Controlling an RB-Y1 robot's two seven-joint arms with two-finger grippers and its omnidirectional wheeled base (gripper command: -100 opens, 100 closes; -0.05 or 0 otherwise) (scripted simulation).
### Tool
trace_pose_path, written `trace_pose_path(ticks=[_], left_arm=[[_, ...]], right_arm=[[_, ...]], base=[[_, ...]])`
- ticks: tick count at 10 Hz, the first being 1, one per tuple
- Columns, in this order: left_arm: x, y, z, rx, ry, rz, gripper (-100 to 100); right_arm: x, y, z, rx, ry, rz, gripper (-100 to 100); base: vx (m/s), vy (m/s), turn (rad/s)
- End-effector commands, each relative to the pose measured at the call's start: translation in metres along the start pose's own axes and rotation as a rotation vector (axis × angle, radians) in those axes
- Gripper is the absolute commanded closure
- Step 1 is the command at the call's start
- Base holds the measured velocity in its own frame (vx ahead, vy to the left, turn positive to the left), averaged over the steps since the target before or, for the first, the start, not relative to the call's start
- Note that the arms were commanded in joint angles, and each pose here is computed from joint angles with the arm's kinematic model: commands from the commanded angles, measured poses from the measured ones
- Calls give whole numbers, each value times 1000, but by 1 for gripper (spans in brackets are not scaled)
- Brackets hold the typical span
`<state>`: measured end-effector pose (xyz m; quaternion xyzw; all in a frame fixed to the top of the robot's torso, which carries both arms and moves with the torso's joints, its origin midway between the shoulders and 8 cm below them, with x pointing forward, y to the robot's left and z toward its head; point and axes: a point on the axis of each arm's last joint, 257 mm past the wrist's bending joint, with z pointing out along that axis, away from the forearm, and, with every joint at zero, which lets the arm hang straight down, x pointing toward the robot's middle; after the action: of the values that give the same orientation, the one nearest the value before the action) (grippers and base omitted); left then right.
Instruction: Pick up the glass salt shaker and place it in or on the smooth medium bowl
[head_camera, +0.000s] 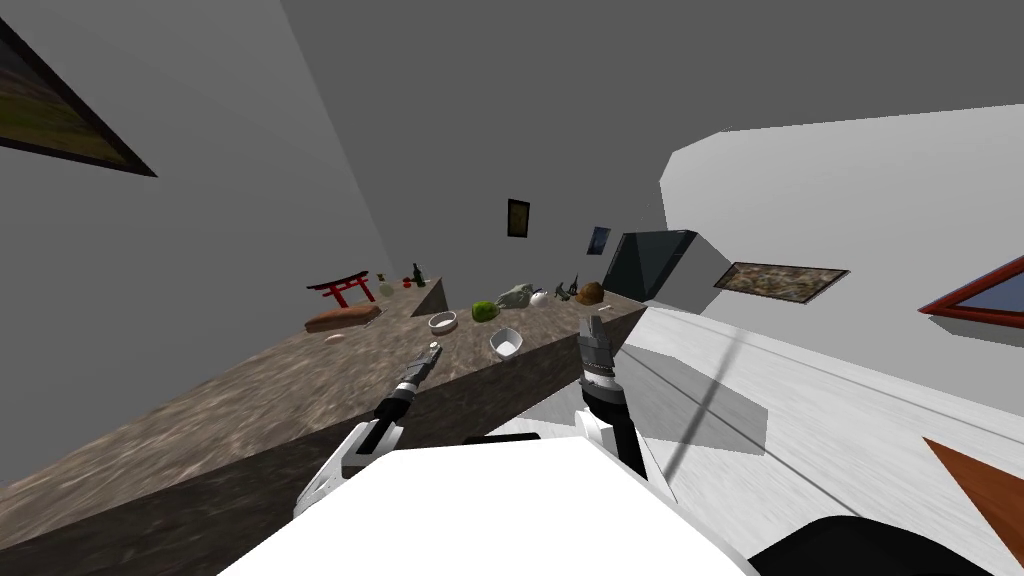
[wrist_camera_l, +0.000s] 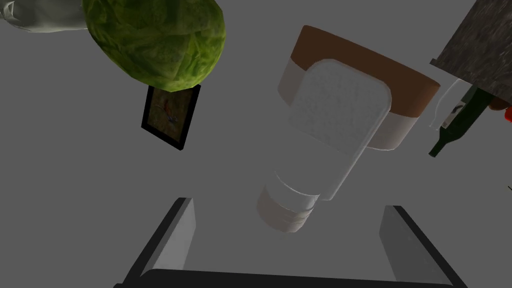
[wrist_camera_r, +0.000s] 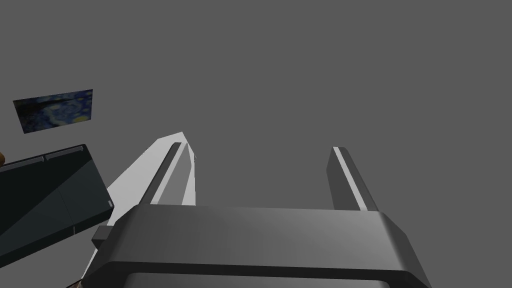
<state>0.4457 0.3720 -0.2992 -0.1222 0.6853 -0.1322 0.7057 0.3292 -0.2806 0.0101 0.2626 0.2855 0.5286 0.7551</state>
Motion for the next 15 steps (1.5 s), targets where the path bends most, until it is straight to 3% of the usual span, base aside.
trace_pose_path(ticks=[1, 2, 3, 4, 8, 9, 10, 11, 12, 13, 14, 15], left_arm=[[0, 0, 0, 0, 0, 0, -100], [1, 1, 0, -3, 4, 4, 0], [1, 1, 0, -2, 4, 3, -100], [1, 1, 0, -2, 4, 3, 100], [0, 0, 1, 0, 3, 6, 100], [0, 0, 1, 0, 2, 6, 0], [0, 0, 1, 0, 2, 7, 100], [0, 0, 1, 0, 2, 7, 0], [1, 6, 1, -16, 17, 0, 100], [0, 10, 1, -25, 22, -1, 100], [-1, 6, 2, -14, 14, 1, 0], [2, 21, -11, -30, 35, 27, -100]], right_arm=[[0, 0, 0, 0, 0, 0, 0], [0, 0, 0, 0, 0, 0, 0], [0, 0, 0, 0, 0, 0, 0], [0, 0, 0, 0, 0, 0, 0], [0, 0, 0, 0, 0, 0, 0], [0, 0, 0, 0, 0, 0, 0], [0, 0, 0, 0, 0, 0, 0], [0, 0, 0, 0, 0, 0, 0], [0, 0, 0, 0, 0, 0, 0], [0, 0, 0, 0, 0, 0, 0], [0, 0, 0, 0, 0, 0, 0], [0, 0, 0, 0, 0, 0, 0]], base=[[34, -2, 0], [0, 0, 0], [0, 0, 0], [0, 0, 0], [0, 0, 0], [0, 0, 0], [0, 0, 0], [0, 0, 0], [-100, -23, 76], [-154, -36, 89], [-67, -17, 17], [-101, -86, 102]])
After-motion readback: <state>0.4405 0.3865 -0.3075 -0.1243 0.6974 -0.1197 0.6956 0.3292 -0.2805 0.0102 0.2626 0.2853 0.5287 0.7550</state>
